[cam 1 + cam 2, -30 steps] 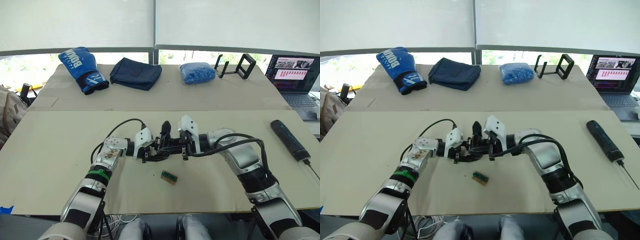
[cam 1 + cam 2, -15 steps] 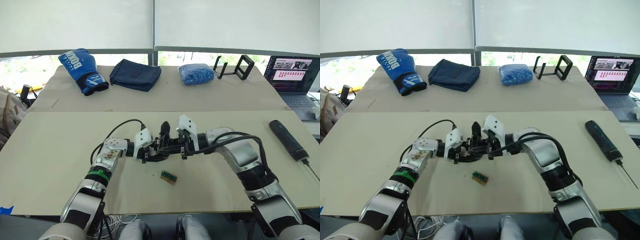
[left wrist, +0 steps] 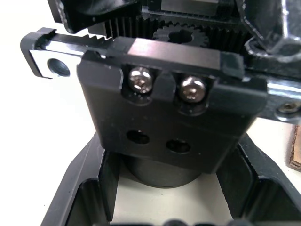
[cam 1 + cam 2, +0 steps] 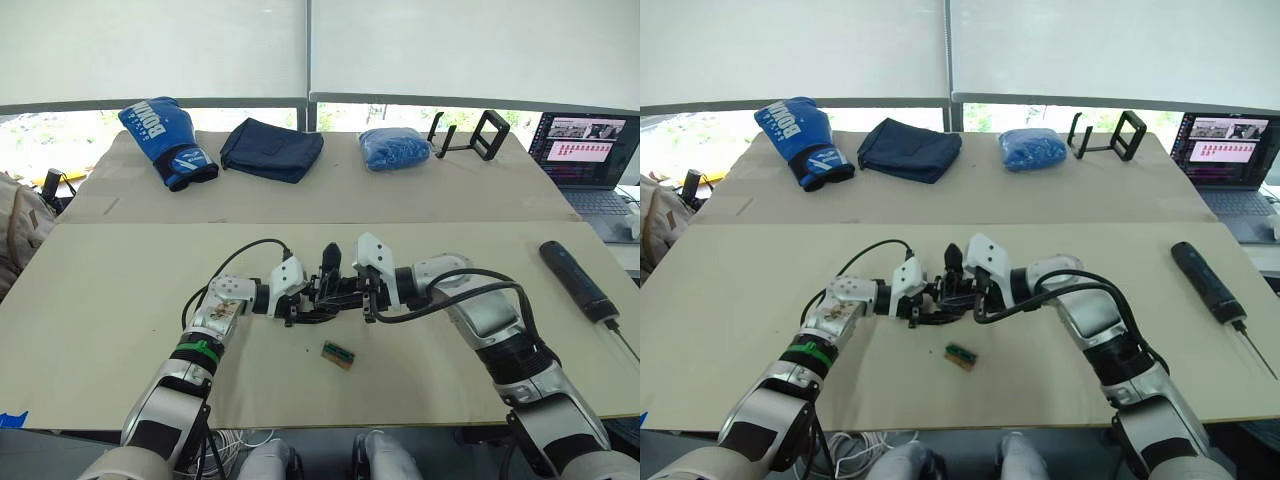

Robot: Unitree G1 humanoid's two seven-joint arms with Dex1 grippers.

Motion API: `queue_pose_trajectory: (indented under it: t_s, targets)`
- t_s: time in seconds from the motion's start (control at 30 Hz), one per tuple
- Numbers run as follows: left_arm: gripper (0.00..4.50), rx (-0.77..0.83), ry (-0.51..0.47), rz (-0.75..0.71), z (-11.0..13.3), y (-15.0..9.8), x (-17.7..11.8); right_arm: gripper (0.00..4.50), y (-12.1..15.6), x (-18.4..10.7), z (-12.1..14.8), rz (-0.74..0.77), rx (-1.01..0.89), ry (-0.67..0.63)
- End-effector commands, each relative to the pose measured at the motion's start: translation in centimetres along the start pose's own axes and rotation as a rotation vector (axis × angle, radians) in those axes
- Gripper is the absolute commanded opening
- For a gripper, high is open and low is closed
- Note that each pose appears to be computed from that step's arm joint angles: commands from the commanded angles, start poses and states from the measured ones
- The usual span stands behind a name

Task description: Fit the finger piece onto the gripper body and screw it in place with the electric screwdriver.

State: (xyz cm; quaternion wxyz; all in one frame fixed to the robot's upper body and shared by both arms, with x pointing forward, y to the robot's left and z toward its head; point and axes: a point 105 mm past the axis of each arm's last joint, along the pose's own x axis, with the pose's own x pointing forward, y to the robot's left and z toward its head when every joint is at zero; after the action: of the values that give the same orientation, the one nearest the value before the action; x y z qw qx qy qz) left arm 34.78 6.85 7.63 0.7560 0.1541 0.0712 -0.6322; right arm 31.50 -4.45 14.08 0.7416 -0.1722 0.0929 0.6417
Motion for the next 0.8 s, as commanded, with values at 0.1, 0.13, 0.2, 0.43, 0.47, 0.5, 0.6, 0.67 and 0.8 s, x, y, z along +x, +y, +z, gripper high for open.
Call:
queue_pose_trajectory:
  t_s: [0.1, 0.13, 0.2, 0.43, 0.47, 0.5, 0.6, 0.67, 0.8]
  targets:
    - [2.32, -0.007, 0.007, -0.039, -0.4, -0.8, 0.1, 0.38, -0.5, -0.8, -0.9, -0.036, 0.028, 0.020]
    - [2.32, -0.007, 0.007, -0.038, -0.4, -0.8, 0.0, 0.38, -0.5, -0.8, -0.6, -0.038, 0.015, 0.005]
    - [2.32, -0.007, 0.008, -0.038, -0.4, -0.8, 0.0, 0.38, -0.4, -0.8, -0.1, -0.032, 0.003, -0.019]
    - [2.32, -0.008, 0.008, -0.033, -0.4, -0.6, 0.0, 1.41, 0.4, -1.3, 2.5, 0.010, -0.072, -0.131]
    - [2.32, -0.009, 0.008, -0.033, -0.4, -0.6, 0.0, 1.74, 0.3, -1.3, 2.9, 0.002, -0.090, -0.145]
    - [2.32, -0.010, 0.008, -0.033, -0.4, -0.6, 0.0, 2.05, 0.4, -1.4, 3.4, 0.008, -0.104, -0.170]
    - [2.32, -0.012, 0.007, -0.032, -0.4, -0.6, 0.0, 3.16, 0.7, -1.5, 4.4, 0.013, -0.144, -0.220]
    - [2.32, -0.013, 0.008, -0.032, -0.5, -0.6, 0.0, 3.84, 1.0, -1.7, 4.9, 0.024, -0.160, -0.257]
    - [2.32, -0.017, 0.009, -0.031, -0.6, -0.6, -0.1, 4.46, 2.0, -2.2, 6.0, 0.074, -0.175, -0.352]
